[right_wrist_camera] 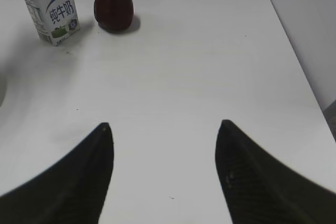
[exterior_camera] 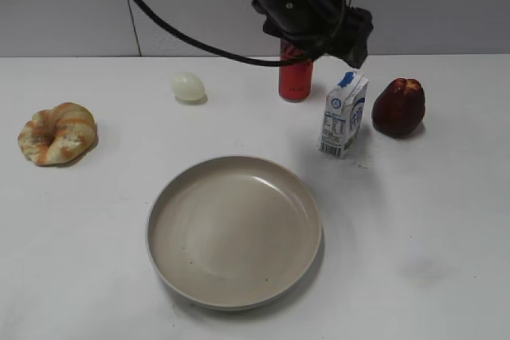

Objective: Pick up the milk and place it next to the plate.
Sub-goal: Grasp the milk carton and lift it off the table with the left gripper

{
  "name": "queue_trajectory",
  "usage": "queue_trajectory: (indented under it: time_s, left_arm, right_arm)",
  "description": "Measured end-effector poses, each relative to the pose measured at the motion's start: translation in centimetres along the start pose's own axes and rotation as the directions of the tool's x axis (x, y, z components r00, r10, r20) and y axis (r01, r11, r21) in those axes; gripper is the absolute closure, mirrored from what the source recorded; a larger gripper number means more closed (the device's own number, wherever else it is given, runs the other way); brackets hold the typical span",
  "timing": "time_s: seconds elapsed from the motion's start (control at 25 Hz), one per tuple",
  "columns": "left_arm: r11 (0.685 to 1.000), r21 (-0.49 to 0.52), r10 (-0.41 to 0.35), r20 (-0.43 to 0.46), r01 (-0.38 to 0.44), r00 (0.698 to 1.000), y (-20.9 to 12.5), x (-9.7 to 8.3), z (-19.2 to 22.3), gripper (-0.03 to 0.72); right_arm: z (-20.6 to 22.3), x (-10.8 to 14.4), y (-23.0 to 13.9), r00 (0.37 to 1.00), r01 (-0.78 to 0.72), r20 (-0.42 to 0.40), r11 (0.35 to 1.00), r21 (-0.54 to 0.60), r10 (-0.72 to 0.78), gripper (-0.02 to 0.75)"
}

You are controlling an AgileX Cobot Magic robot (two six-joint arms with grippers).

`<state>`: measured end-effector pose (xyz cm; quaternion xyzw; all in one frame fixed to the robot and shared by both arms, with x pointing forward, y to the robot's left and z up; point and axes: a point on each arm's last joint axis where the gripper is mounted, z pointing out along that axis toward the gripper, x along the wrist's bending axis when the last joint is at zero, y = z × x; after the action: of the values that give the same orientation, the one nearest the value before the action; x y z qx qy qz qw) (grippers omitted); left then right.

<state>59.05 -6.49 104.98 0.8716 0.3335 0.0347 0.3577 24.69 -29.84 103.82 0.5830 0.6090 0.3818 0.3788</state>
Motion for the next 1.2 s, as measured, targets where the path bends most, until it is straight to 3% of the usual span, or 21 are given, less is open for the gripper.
queue_trajectory:
  time_s: [0.36,0.76,0.96,1.2]
  left_arm:
    - [0.996,-0.082,-0.017,-0.005,0.016,1.000,-0.6,-0.2,5.0,-0.005]
    - [1.000,-0.018,-0.013,-0.045,0.012,0.999,-3.6,1.3,10.5,0.006]
    - [0.999,-0.019,-0.033,-0.056,0.032,0.998,-4.7,1.8,12.4,0.069]
    - [0.997,-0.077,-0.036,-0.067,0.031,0.997,-4.3,2.0,12.6,0.196]
  right_arm:
    - [0.0,0.0,0.0,1.000,0.000,0.000,1.000,0.000,0.000,0.272]
    - [0.0,0.0,0.0,1.000,0.000,0.000,1.000,0.000,0.000,0.272]
    - [0.0,0.0,0.0,1.000,0.000,0.000,1.000,0.000,0.000,0.272]
    - [0.0,0.0,0.0,1.000,0.000,0.000,1.000,0.000,0.000,0.272]
